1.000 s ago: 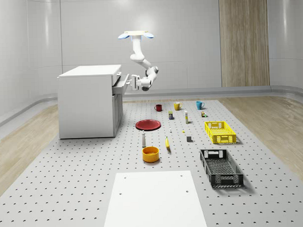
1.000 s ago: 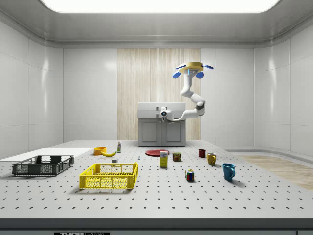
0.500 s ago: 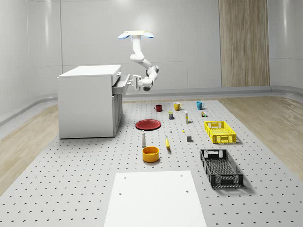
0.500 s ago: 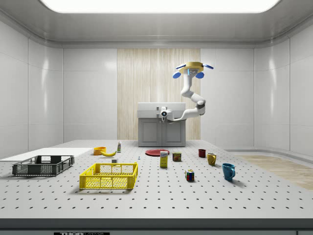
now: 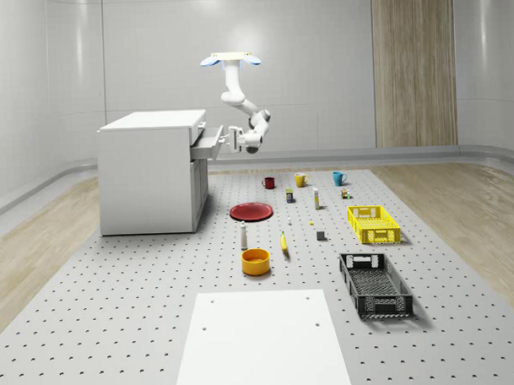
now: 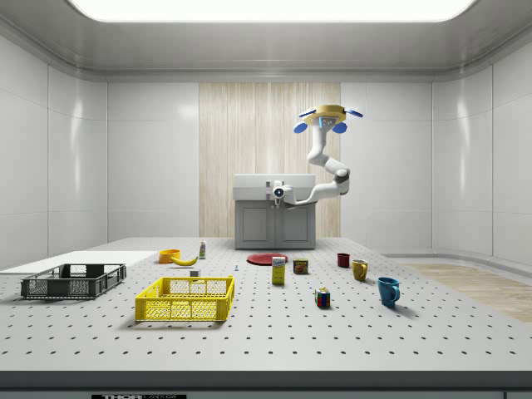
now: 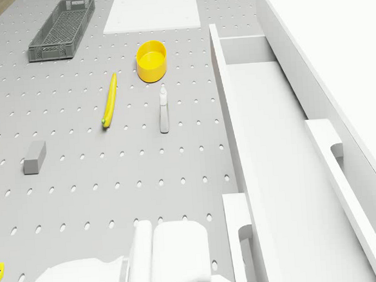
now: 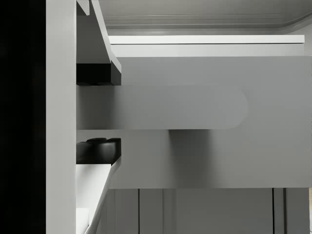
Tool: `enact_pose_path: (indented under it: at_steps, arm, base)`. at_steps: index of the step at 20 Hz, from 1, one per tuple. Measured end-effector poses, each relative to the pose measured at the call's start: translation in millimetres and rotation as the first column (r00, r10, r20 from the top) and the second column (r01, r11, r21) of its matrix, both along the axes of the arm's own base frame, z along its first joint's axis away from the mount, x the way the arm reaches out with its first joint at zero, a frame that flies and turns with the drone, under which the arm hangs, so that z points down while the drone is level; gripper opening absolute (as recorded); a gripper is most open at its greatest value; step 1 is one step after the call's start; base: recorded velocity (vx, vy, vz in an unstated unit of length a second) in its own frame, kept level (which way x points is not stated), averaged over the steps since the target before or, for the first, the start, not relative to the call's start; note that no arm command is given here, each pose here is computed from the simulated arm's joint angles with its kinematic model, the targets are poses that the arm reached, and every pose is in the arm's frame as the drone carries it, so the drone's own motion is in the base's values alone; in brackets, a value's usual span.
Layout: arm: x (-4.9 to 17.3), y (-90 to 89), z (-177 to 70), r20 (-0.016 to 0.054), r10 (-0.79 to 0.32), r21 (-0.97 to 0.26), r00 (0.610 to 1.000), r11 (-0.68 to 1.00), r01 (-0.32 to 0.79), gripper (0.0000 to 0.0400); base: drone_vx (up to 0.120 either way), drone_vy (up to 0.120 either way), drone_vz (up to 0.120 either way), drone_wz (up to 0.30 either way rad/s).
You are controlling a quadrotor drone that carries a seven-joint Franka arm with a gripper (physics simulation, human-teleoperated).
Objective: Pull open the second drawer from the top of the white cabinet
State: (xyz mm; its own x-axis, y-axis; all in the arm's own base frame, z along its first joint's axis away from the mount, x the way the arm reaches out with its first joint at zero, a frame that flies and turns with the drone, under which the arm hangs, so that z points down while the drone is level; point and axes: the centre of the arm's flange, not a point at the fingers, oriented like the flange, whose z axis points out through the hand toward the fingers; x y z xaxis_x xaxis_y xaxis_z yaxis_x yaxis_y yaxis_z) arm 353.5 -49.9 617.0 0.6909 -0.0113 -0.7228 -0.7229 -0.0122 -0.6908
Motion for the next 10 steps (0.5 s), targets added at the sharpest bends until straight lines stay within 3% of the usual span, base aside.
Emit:
enact_pose_path:
  at_steps: [1,2,4,6,7,8,9,10]
  arm:
    - [2.0,-1.4,-5,0.0428,0.000,0.001,0.999,1.000,0.000,0.0146]
    - [2.4,-3.6,-6,0.0466,0.000,0.005,0.999,1.000,-0.001,0.0136]
    - [2.0,-9.3,-4,0.0402,0.000,0.008,0.999,1.000,0.000,0.0122]
    - [1.7,-13.7,-4,0.0256,0.000,0.008,1.000,1.000,0.000,0.0125]
    - [-0.6,-17.1,2,-0.0098,0.000,0.000,1.000,1.000,0.000,0.0170]
    - [-0.6,-20.1,1,0.0118,0.000,-0.002,1.000,1.000,0.000,0.0166]
    - [-0.3,-23.3,1,0.0199,0.000,-0.001,1.000,1.000,0.000,0.0160]
    - [0.6,-26.0,-1,0.0385,0.000,0.001,0.999,1.000,0.000,0.0152]
  base:
    - [0.000,0.000,0.000,0.000]
    - [0.000,0.000,0.000,0.000]
    - [0.000,0.000,0.000,0.000]
    - [0.000,0.000,0.000,0.000]
    - [0.000,0.000,0.000,0.000]
    - [0.000,0.000,0.000,0.000]
    - [0.000,0.000,0.000,0.000]
    - [0.000,0.000,0.000,0.000]
